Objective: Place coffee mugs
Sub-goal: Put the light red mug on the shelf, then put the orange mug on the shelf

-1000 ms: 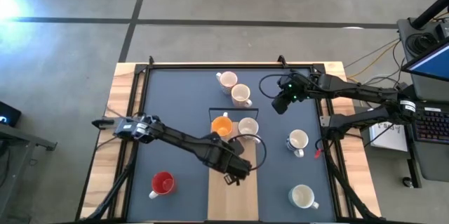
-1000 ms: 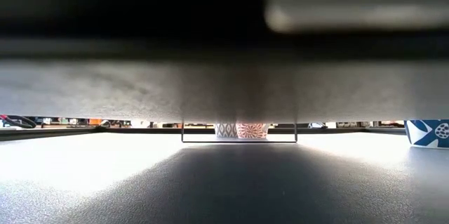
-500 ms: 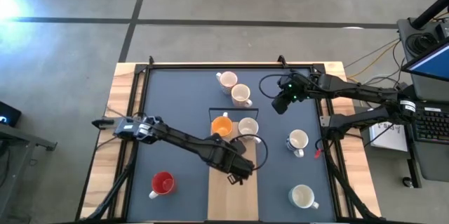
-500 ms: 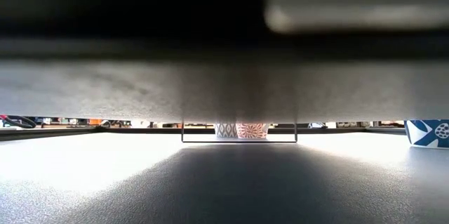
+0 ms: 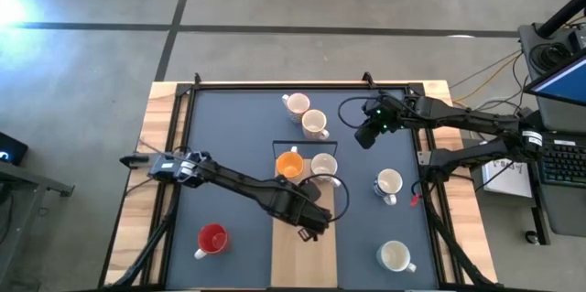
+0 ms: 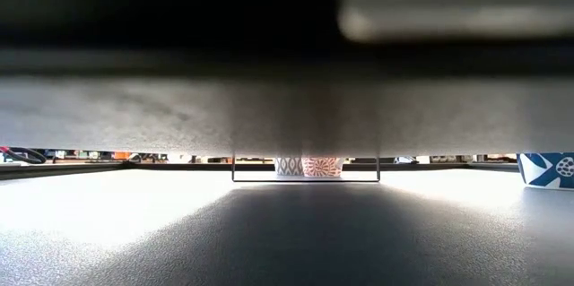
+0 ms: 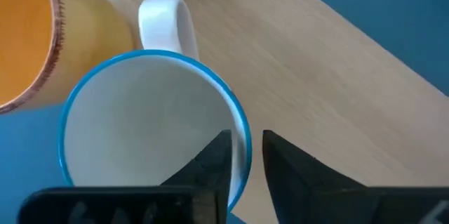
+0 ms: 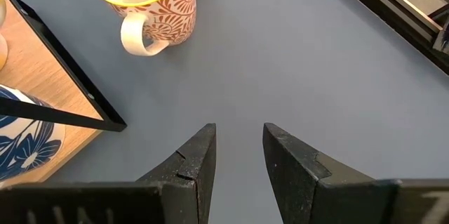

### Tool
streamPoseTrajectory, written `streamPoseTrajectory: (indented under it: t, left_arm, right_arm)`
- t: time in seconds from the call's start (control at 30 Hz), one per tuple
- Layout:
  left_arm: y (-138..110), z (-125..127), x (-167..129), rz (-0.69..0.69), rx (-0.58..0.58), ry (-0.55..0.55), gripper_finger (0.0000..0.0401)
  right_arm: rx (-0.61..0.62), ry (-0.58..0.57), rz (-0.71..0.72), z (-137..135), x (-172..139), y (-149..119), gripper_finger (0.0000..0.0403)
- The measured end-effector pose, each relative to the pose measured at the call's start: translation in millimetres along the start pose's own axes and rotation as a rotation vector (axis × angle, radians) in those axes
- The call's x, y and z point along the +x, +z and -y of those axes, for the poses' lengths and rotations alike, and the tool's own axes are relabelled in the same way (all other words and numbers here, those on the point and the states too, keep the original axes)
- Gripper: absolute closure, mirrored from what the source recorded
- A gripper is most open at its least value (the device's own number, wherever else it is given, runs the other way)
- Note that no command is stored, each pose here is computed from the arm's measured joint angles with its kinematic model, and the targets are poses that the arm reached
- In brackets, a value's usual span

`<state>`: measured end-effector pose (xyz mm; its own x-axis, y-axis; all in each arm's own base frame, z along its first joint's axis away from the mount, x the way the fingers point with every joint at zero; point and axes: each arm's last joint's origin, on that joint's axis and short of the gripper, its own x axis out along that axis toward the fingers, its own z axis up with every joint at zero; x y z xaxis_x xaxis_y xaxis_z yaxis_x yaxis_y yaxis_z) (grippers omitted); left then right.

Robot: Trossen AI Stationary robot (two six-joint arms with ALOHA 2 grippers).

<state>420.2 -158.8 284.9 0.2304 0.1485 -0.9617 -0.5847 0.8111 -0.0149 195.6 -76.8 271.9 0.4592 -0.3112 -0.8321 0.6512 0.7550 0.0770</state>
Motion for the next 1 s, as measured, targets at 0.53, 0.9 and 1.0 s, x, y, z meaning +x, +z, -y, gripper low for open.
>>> streamPoseTrajectory:
  t: [0.53,0.9,1.0]
  left_arm:
    - [-27,-18,-70,0.263,0.033,0.080,0.0321]
    - [-48,-83,-128,0.341,0.150,0.082,0.0321]
    - [-65,-114,-129,0.321,0.116,0.109,0.0321]
  right_arm:
    - [0.000,0.000,0.001,0,0,0,0.0296]
    - [0.000,0.001,0.003,0,0,0,0.0296]
    - [0.001,0.002,0.004,0,0,0,0.0296]
